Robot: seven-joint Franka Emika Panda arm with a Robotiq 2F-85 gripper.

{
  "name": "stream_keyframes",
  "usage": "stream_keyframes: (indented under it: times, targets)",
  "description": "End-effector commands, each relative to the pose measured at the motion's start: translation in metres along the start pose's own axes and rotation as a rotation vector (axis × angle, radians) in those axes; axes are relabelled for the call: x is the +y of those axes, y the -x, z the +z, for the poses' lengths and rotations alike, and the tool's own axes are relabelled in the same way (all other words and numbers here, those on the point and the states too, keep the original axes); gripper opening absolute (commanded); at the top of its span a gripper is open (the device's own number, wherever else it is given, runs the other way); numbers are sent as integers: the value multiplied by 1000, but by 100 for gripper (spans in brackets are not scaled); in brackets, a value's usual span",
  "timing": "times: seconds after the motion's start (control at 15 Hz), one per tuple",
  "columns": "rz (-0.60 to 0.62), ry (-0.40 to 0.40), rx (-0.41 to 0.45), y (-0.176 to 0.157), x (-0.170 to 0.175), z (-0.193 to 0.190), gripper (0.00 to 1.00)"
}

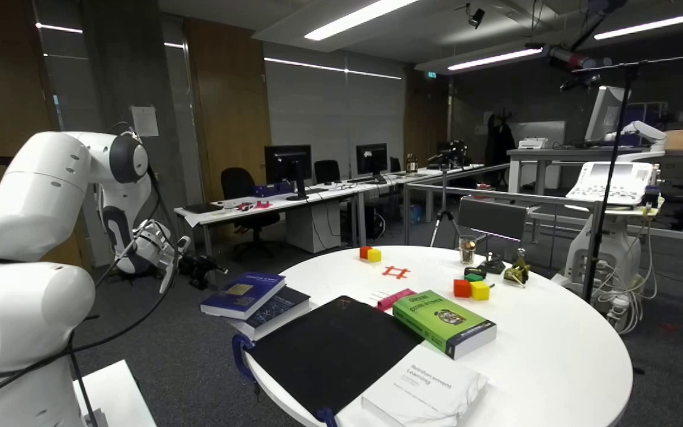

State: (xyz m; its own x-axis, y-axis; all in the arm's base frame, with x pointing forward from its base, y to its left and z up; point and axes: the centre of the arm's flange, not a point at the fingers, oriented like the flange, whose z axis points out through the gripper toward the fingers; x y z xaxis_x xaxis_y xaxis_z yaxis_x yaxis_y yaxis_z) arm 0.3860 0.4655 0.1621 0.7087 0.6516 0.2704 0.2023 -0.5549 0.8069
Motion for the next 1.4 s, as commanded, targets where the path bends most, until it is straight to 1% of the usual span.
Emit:
stream_keyframes:
  times: [0.0, 0.27, 0.47, 0.67, 0.73, 0.87, 1.07, 1.33]
  targets:
    - [-17, 101, -6, -10, -14, 0, 100]
    - [-29, 167, -19, -10, -26, 2, 100]
    - [-34, 227, -13, -9, -34, 5, 100]
    - [-54, 317, 10, -6, -39, 7, 100]
    - [-58, 330, 14, -4, -42, 7, 100]
    - [-62, 330, -18, -1, -48, 8, 100]
    - [-62, 309, -56, 2, -56, 9, 100]
    - [-19, 306, -83, 4, -64, 13, 100]
